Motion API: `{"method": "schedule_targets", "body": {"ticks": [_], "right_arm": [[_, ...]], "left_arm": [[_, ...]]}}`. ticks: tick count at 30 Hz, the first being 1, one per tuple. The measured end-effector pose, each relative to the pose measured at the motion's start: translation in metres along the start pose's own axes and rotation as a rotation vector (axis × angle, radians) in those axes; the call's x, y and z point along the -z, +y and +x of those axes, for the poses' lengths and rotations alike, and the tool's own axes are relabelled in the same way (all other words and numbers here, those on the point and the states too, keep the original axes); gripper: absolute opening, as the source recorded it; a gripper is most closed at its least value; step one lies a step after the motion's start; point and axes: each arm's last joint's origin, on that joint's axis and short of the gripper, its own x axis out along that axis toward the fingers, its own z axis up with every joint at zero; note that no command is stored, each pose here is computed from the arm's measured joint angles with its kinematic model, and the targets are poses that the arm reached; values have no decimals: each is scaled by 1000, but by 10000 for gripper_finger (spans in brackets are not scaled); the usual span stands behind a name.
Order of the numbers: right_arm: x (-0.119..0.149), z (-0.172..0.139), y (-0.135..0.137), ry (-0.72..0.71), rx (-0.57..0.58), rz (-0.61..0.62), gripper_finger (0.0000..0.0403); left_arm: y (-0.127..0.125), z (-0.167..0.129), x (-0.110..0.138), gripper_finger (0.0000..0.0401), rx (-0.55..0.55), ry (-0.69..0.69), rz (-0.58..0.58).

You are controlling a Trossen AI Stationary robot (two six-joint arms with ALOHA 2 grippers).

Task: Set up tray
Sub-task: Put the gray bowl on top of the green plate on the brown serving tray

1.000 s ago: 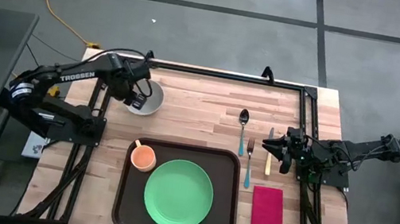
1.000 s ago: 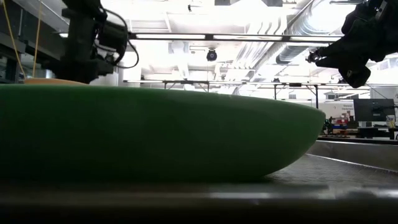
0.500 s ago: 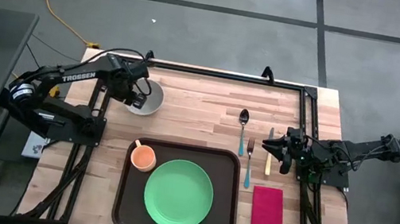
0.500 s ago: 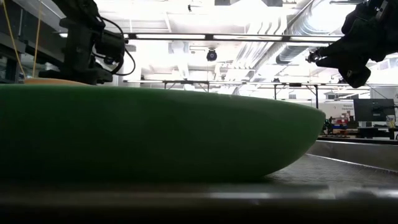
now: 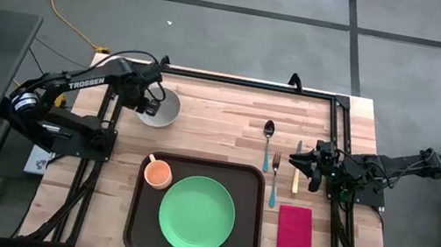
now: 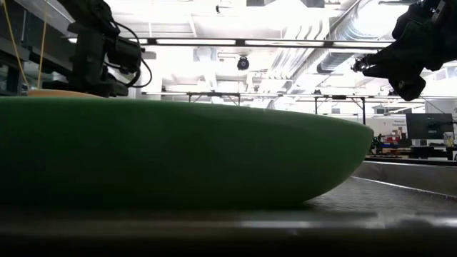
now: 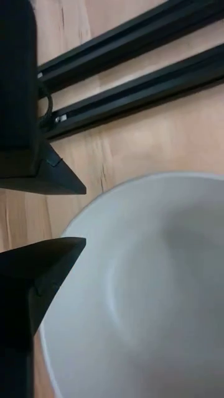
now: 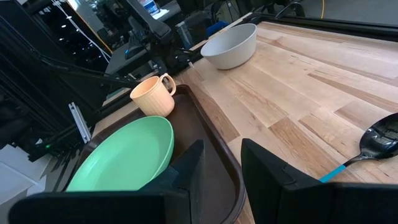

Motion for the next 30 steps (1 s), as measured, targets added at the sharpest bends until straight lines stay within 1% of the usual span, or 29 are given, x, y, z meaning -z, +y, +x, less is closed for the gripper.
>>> {"method": "schedule_targets", "body": {"ticks": [10,13,21,30], "right_arm": [[0,0,0,-1,2,0,83],[0,0,0,-1,2,0,83],[0,0,0,0,0,0,83],[0,0,0,-5,6,1,83]], "left_arm": [[2,0,-4,150,-1,-26,-1],[5,1,-6,150,-1,-30,-22],[11,27,-2,150,33,-1,-48],[8,37,-4,150,69,-45,-44]]}}
